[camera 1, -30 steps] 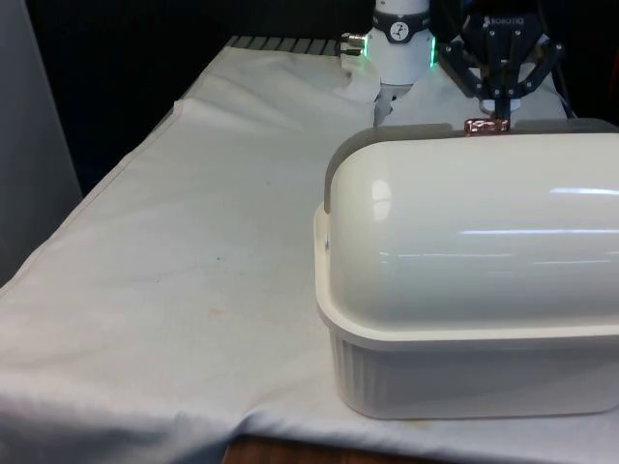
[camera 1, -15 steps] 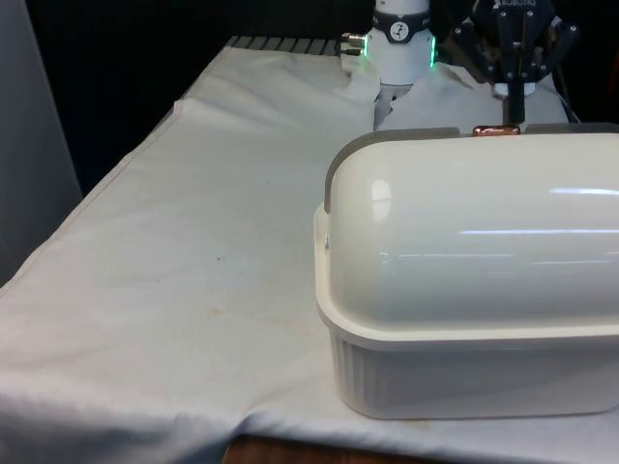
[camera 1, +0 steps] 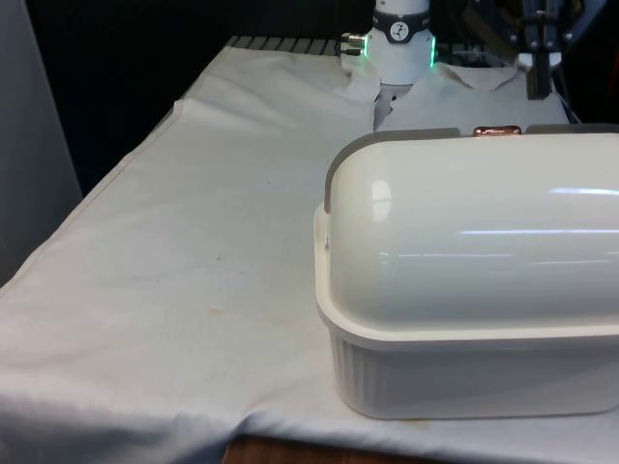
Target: Open the lid, then close it.
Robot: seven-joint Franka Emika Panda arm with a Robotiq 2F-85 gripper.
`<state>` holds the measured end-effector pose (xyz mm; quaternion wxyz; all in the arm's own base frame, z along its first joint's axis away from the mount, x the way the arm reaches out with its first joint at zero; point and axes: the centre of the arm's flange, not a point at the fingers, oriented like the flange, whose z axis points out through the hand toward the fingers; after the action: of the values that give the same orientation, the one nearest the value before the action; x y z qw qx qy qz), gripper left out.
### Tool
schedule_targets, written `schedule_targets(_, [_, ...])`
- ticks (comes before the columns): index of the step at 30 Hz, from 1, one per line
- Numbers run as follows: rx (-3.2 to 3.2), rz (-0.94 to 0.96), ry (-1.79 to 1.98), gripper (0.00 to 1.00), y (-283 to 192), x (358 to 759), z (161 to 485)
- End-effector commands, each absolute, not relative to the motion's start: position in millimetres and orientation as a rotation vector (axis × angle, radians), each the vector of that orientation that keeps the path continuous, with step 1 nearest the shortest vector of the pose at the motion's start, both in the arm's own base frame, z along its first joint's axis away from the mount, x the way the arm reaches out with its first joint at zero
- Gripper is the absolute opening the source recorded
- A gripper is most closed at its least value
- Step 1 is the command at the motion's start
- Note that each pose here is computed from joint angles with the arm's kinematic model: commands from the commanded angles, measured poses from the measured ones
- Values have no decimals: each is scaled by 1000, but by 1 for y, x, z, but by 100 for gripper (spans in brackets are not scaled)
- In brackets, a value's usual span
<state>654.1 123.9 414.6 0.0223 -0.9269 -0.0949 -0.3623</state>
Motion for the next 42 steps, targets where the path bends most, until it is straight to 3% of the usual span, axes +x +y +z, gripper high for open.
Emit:
schedule_targets(1, [-2871,-1126,-296,0,125,655,420])
schedule_targets(14, [-2852,-1167,-323,0,126,663,452])
schedule_targets(29, [-2851,-1172,-340,0,132,668,454])
schedule_targets(37, [-2847,-1171,-344,38,134,667,453])
schedule_targets(39, [-2852,-1172,-347,43,134,669,454])
schedule_targets(42, [-2853,-1171,-347,64,134,669,453])
